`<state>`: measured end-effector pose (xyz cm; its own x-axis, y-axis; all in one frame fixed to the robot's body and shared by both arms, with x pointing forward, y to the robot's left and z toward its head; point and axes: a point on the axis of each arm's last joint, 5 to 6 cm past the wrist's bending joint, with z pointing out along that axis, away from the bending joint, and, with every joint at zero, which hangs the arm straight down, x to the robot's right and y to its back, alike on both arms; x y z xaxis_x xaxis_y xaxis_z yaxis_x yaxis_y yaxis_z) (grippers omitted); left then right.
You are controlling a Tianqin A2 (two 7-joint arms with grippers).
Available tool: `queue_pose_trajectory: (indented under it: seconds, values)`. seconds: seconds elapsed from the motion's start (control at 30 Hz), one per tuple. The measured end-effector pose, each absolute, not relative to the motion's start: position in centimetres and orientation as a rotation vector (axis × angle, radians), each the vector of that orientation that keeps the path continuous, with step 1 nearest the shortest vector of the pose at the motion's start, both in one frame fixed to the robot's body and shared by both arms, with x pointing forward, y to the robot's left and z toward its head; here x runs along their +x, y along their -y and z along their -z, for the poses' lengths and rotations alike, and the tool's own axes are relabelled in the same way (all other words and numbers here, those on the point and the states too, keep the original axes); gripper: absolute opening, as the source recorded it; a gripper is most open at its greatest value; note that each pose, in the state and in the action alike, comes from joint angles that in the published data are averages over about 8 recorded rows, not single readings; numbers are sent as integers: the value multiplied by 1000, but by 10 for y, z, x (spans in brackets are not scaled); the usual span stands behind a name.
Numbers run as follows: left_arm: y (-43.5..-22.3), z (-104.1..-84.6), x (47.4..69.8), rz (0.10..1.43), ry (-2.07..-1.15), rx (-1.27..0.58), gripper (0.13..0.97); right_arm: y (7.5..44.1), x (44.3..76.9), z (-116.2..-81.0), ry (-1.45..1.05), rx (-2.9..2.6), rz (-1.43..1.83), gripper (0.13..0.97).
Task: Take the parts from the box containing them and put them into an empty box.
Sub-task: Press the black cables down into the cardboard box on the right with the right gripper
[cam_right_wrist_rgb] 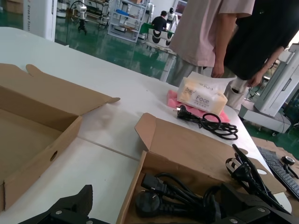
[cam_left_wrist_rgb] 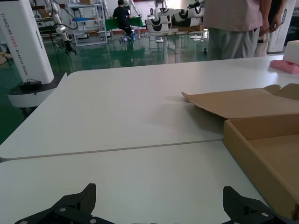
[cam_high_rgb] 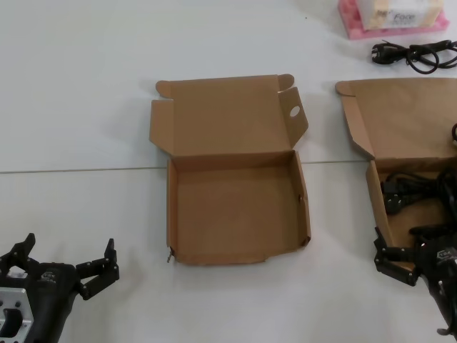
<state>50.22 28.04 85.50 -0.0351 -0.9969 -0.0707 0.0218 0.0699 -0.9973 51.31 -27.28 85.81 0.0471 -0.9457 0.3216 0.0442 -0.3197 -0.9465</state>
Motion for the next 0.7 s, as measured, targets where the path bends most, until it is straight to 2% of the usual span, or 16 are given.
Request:
queue_pose_trajectory:
  seconds: [0.7]
  values:
    - [-280, -855, 502, 1193, -1253, -1125, 966, 277, 508, -859, -980, -1447, 1458, 966]
